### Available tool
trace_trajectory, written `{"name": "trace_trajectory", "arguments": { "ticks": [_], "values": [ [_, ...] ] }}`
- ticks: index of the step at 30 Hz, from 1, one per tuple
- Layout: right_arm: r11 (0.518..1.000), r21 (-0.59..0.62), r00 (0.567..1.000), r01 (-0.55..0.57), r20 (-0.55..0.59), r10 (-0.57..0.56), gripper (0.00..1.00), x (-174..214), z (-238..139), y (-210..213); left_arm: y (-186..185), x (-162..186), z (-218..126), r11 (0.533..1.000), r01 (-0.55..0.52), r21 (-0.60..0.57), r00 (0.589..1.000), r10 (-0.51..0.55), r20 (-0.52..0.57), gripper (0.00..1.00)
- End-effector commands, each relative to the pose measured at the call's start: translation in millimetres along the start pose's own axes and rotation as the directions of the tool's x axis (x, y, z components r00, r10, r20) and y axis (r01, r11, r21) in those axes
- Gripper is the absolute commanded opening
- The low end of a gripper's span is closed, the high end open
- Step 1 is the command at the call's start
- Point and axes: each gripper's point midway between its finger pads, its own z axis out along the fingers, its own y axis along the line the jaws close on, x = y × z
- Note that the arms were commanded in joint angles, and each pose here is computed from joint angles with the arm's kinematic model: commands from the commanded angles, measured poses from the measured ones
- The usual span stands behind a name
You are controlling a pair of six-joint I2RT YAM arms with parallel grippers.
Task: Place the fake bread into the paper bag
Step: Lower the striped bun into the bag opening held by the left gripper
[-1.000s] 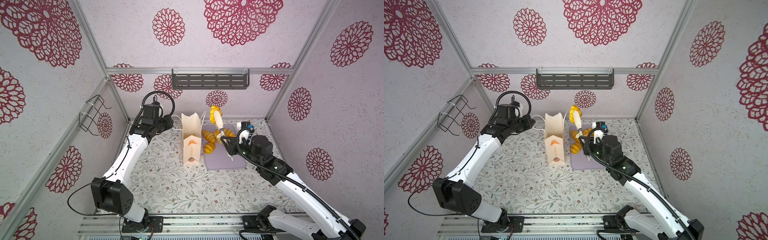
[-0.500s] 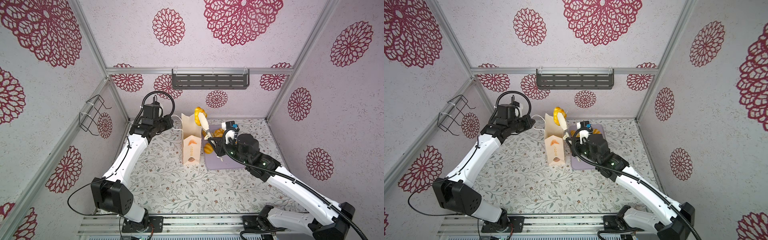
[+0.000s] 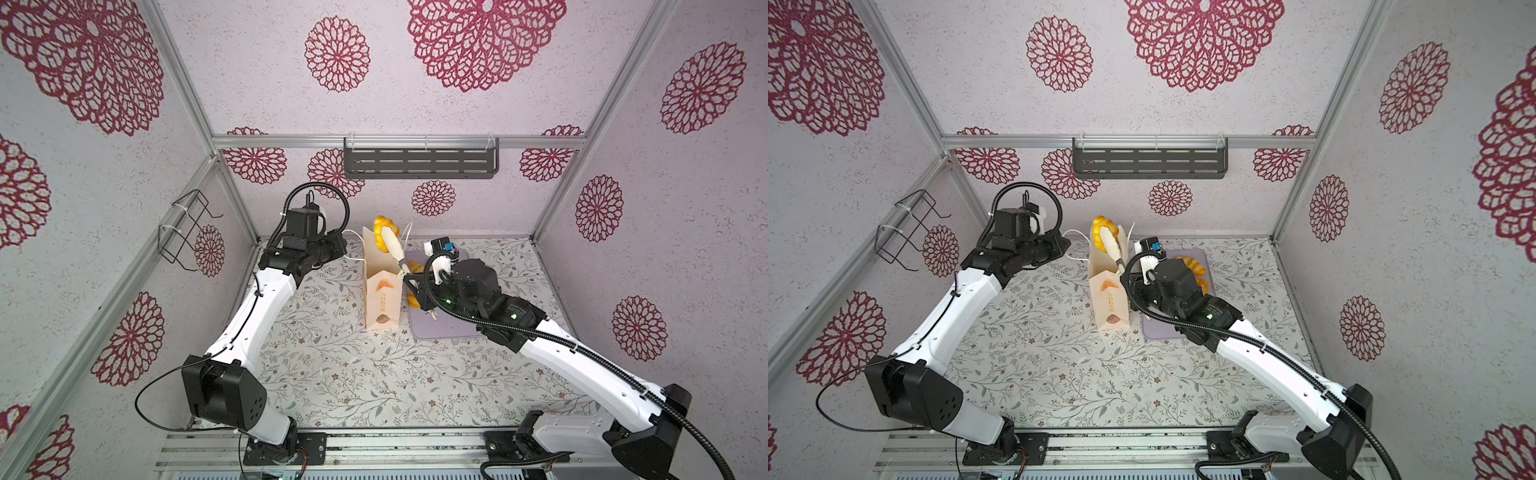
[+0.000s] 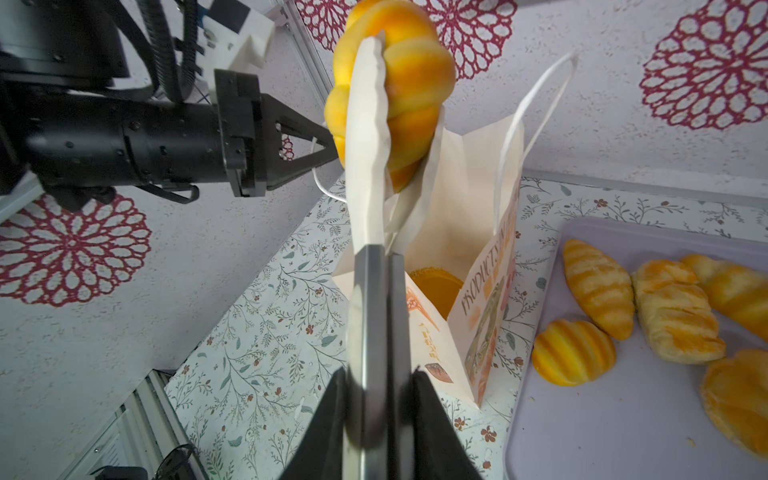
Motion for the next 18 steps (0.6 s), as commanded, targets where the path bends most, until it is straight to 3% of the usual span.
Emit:
{"name": "trace_trajectory", "arguments": {
  "ticks": [1, 7, 18],
  "values": [
    [1.000, 0.010, 0.998, 0.026, 0.063, -0.027, 0.00, -23.0, -5.1, 5.2, -2.5, -2.4, -2.8, 1.000, -0.021, 0.003, 1.000, 0.021, 0.011, 0.00],
    [0.999, 0.047, 1.000, 0.014, 0.027, -0.015, 0.01, -14.0, 4.8, -2.2, -2.8, -2.3, -3.1, 1.000, -0.021, 0.004, 1.000, 0.021, 0.011, 0.00],
    [0.998, 0.061, 1.000, 0.001, 0.012, -0.002, 0.30, -9.4, 10.8, -5.1, -3.1, -2.4, -3.5, 1.000, -0.021, 0.004, 1.000, 0.021, 0.012, 0.00]
  ]
}}
